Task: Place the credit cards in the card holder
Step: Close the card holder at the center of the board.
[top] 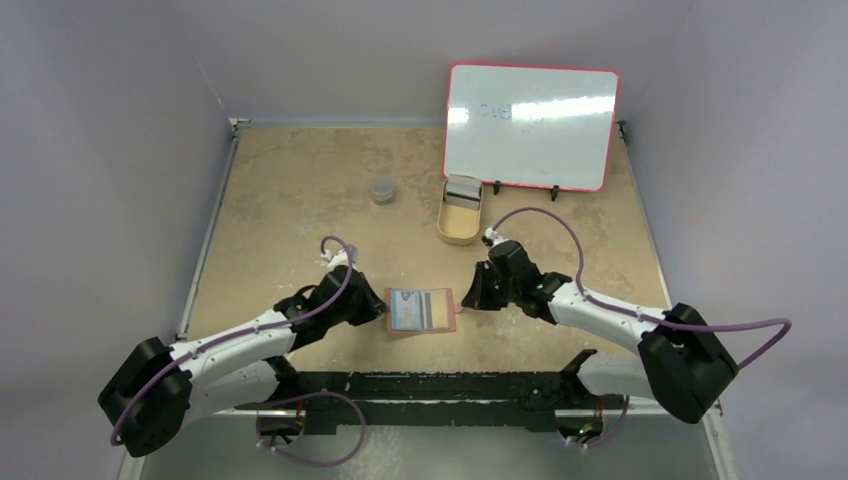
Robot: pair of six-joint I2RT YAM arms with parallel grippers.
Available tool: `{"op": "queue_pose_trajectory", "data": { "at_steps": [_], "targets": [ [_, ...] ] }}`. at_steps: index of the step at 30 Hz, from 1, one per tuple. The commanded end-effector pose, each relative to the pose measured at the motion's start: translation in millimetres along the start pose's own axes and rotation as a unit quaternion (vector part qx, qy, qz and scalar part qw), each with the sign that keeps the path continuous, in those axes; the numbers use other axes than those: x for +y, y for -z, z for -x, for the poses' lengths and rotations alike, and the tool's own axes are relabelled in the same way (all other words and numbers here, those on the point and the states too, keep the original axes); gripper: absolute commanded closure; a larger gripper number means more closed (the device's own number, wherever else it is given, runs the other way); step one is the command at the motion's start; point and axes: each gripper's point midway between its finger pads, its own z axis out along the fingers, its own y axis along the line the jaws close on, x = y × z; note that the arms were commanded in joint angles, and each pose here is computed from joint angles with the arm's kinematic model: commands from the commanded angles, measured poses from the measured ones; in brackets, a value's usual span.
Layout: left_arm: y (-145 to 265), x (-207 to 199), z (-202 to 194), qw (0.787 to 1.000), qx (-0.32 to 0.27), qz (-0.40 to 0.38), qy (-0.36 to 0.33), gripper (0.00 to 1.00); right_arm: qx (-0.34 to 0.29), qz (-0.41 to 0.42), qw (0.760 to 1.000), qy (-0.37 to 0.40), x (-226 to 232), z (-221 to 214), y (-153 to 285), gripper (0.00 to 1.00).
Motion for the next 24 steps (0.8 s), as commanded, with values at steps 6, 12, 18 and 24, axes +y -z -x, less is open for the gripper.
{"op": "queue_pose_trajectory", "data": {
  "at_steps": [6, 12, 18, 24],
  "targets": [
    [11.7, -61.0, 14.8, 0.993, -0.004, -0.116, 0.020, 0.92, -0.012, 0.045, 0.999, -0.004, 13.9, 2.3, -2.4, 1.00],
    [18.7, -91.1, 13.6, 0.982, 0.011, -0.188, 0.033, 0.82, -0.014, 0.062, 0.998, -0.003, 19.9, 3.4, -5.5, 1.00],
    [4.4, -92.8, 3.5, 0.980, 0.035, -0.193, 0.029, 0.79, -0.004, 0.059, 0.998, -0.007, 16.3, -1.9, -11.8, 1.00],
    [-3.9, -100.9, -5.0, 0.975, 0.057, -0.213, 0.030, 0.77, -0.005, 0.058, 0.998, -0.010, 14.1, -3.9, -10.7, 1.00]
  ]
}}
